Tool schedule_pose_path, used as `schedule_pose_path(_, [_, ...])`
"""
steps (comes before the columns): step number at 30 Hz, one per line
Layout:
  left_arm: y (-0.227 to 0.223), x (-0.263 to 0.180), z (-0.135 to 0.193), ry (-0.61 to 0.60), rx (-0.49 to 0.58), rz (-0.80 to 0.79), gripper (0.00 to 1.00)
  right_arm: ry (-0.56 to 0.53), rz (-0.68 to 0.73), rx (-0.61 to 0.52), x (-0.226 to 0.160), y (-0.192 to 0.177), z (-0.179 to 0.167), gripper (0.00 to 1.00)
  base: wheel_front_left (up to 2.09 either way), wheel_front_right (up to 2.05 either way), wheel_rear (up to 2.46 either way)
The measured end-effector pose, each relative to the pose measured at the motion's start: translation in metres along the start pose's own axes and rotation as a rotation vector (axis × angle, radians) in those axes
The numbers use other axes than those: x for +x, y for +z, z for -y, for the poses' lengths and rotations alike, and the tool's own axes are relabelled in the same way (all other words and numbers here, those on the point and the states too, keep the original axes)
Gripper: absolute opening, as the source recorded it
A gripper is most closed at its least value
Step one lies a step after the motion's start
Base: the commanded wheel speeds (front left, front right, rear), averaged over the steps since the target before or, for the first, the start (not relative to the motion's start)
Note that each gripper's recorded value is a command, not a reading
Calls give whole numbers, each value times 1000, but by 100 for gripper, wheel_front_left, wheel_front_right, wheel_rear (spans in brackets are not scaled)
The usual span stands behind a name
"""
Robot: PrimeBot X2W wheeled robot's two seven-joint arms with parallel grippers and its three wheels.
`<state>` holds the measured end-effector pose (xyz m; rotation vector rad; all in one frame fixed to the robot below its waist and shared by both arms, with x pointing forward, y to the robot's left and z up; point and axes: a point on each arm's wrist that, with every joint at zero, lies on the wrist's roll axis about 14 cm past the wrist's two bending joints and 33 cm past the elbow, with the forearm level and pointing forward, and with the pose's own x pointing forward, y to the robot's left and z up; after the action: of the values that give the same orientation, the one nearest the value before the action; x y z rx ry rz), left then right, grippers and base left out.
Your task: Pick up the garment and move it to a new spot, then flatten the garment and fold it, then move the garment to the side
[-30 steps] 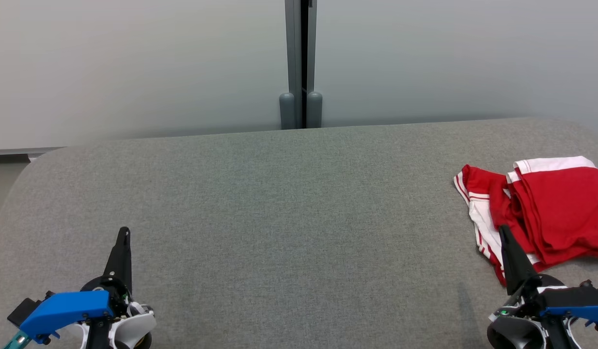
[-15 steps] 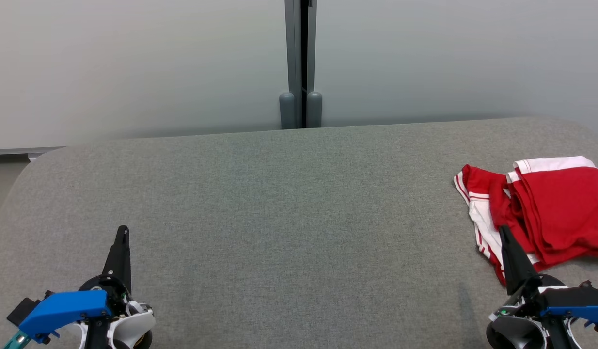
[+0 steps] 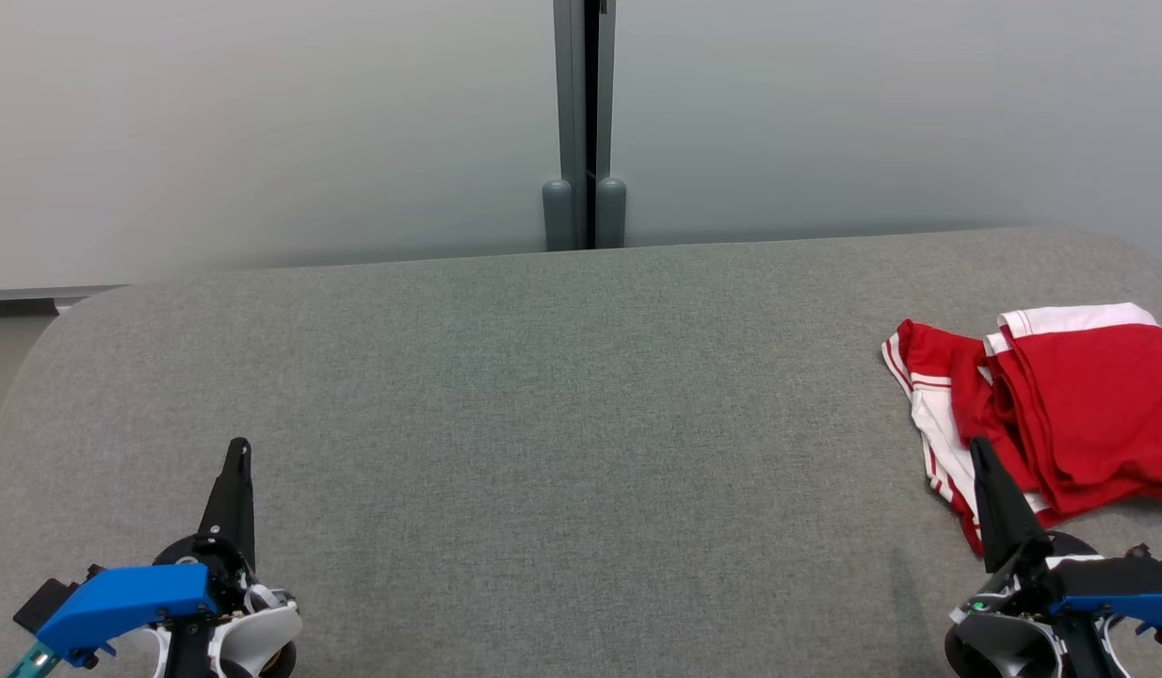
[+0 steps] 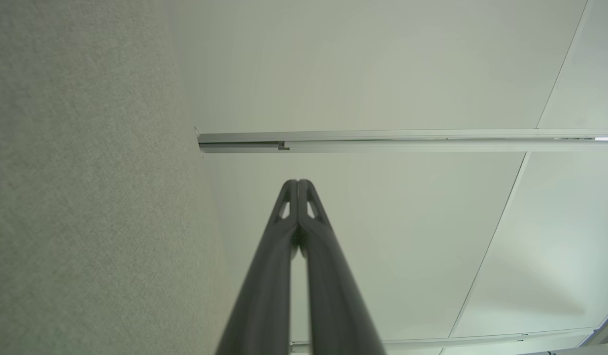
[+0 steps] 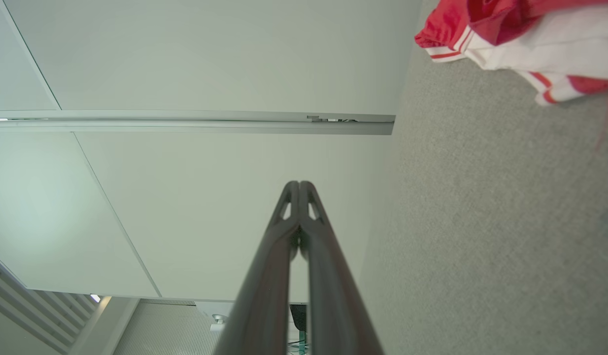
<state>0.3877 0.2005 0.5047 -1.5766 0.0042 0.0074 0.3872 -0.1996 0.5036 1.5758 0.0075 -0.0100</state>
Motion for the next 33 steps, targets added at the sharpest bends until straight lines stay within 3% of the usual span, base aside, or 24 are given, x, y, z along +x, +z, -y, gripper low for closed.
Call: schedule_pose_path(33, [0, 0, 0, 0, -1, -1, 0, 1, 0, 0, 0, 0, 0, 0, 0, 0, 0])
